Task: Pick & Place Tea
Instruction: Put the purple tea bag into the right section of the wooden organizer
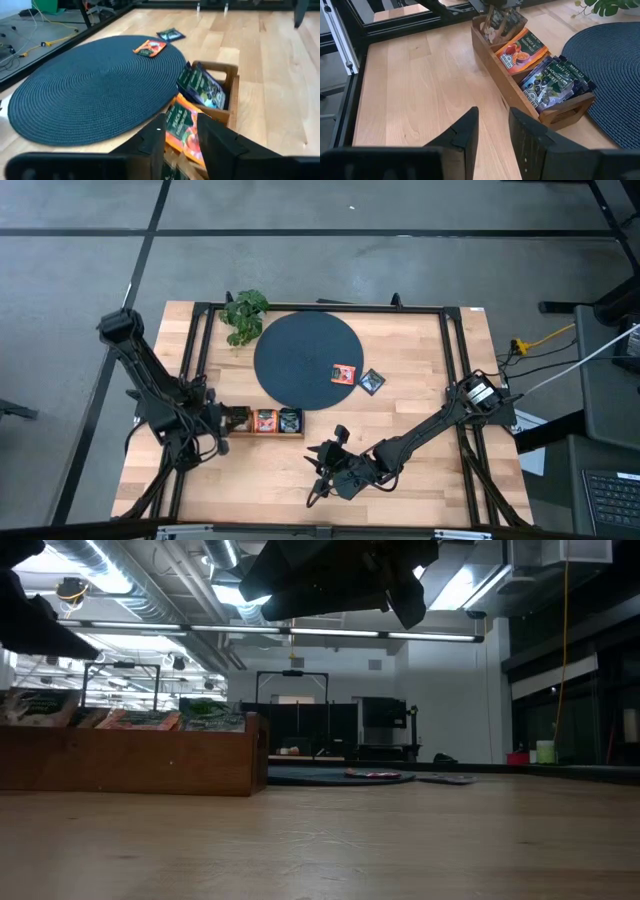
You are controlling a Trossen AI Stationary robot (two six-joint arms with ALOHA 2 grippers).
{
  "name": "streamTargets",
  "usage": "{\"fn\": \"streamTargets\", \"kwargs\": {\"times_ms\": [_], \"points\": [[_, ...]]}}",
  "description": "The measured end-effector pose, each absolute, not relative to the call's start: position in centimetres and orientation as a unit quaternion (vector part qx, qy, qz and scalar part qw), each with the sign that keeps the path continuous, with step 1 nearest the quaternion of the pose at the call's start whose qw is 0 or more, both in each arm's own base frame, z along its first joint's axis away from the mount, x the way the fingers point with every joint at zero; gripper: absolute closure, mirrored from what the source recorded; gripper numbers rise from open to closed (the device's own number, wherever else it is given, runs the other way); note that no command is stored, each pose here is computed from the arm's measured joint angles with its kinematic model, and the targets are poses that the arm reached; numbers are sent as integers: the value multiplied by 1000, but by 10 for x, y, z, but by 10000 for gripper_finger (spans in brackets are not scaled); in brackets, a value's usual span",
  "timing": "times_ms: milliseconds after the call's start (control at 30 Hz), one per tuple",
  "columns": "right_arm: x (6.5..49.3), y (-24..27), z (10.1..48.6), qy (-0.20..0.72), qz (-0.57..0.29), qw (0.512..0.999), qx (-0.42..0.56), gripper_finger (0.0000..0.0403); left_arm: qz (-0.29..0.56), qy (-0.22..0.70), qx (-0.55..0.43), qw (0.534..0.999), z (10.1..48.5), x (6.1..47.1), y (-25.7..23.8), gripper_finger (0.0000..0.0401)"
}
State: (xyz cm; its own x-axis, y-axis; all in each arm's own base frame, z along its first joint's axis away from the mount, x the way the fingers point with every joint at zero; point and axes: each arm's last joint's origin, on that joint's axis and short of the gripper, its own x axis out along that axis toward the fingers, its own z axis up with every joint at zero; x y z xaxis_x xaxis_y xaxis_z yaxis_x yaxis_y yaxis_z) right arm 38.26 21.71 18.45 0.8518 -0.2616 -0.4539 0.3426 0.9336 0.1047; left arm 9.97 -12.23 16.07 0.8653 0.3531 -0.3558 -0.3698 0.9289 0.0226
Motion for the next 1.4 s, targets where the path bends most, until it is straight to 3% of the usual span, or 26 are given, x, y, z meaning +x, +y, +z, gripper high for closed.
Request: {"fn": "streamTargets", "kwargs": {"times_ms": [233,400,600,833,1033,1400], "points": [[382,217,184,228,-156,958,73,292,169,160,-92,968,177,100,-121,274],[380,215,180,245,-162,954,63,292,99,207,-129,965,189,117,-123,278],[365,206,181,296,-203,930,79,292,19,194,-131,972,205,152,-118,295],[328,179,198,365,-312,875,62,292,-10,212,-139,967,200,185,-102,317],[310,143,195,448,-418,788,58,294,-18,238,-122,963,202,216,-103,332],[325,81,187,537,-430,725,38,395,-41,287,-101,952,217,259,-115,372]]}}
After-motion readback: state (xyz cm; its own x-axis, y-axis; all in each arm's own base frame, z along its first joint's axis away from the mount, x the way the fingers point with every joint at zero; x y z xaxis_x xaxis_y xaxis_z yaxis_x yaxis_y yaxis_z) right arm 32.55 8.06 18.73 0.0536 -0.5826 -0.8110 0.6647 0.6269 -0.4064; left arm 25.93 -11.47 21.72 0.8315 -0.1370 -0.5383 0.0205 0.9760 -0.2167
